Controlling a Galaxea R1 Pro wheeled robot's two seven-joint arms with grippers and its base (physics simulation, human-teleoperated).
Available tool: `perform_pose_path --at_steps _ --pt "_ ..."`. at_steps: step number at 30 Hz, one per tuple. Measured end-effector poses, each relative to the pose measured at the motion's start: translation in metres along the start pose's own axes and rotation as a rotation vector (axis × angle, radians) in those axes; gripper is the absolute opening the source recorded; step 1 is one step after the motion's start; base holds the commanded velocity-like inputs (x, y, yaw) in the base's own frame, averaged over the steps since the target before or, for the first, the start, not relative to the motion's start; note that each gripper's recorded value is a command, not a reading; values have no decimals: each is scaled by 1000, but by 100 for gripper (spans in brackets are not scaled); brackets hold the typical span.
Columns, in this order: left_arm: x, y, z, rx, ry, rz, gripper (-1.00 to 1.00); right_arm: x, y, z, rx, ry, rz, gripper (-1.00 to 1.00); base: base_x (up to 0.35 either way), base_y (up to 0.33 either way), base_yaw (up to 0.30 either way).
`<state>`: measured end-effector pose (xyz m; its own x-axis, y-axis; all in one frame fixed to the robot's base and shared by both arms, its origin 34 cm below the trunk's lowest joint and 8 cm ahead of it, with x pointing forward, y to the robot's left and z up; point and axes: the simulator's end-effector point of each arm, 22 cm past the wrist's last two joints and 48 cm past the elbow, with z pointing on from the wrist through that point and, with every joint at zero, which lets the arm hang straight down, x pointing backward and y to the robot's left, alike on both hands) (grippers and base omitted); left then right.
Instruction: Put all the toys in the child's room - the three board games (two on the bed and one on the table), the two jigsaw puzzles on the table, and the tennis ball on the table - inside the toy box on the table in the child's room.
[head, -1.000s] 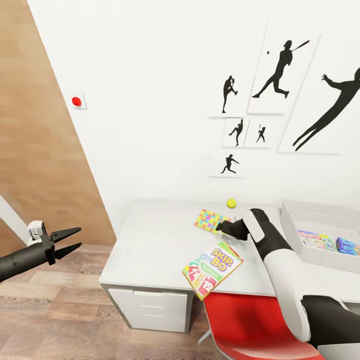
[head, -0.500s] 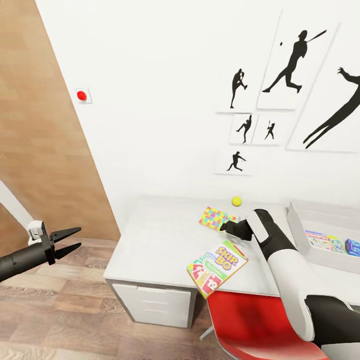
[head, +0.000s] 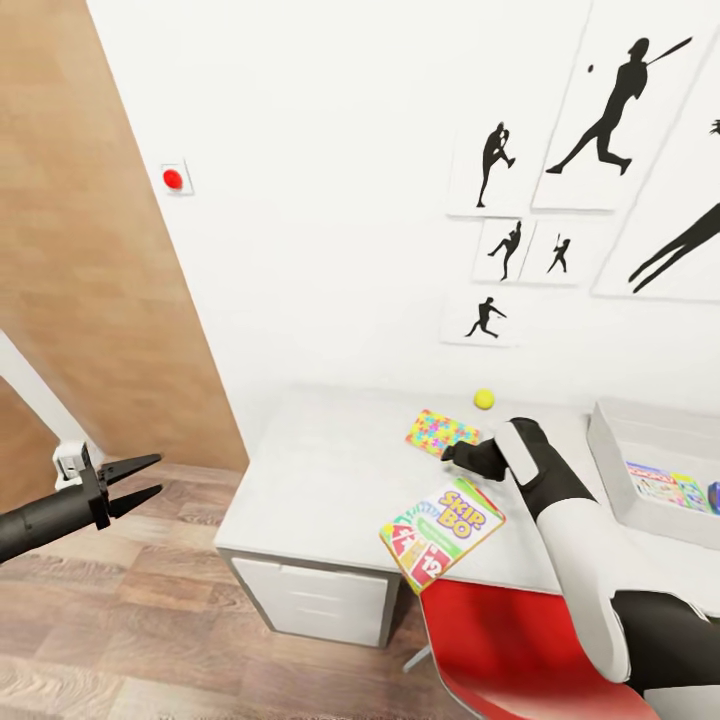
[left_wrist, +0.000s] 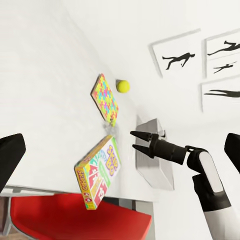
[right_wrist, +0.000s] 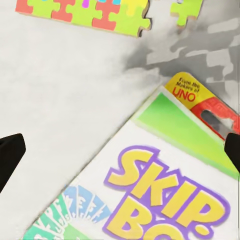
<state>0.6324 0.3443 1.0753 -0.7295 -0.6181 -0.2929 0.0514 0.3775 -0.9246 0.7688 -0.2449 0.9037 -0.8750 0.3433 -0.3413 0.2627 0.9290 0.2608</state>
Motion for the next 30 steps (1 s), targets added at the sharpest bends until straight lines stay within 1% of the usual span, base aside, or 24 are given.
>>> perform_pose_path --at_steps 5,10,30 --pt "1 4 1 -5 3 -5 100 -3 -12 2 18 -4 5 100 0 -193 82" --pt "1 7 2 -9 5 -10 100 -5 -21 4 31 -5 8 100 0 -57 47" --pt "2 9 3 -11 6 -12 100 -2 -26 7 39 0 11 100 0 -3 3"
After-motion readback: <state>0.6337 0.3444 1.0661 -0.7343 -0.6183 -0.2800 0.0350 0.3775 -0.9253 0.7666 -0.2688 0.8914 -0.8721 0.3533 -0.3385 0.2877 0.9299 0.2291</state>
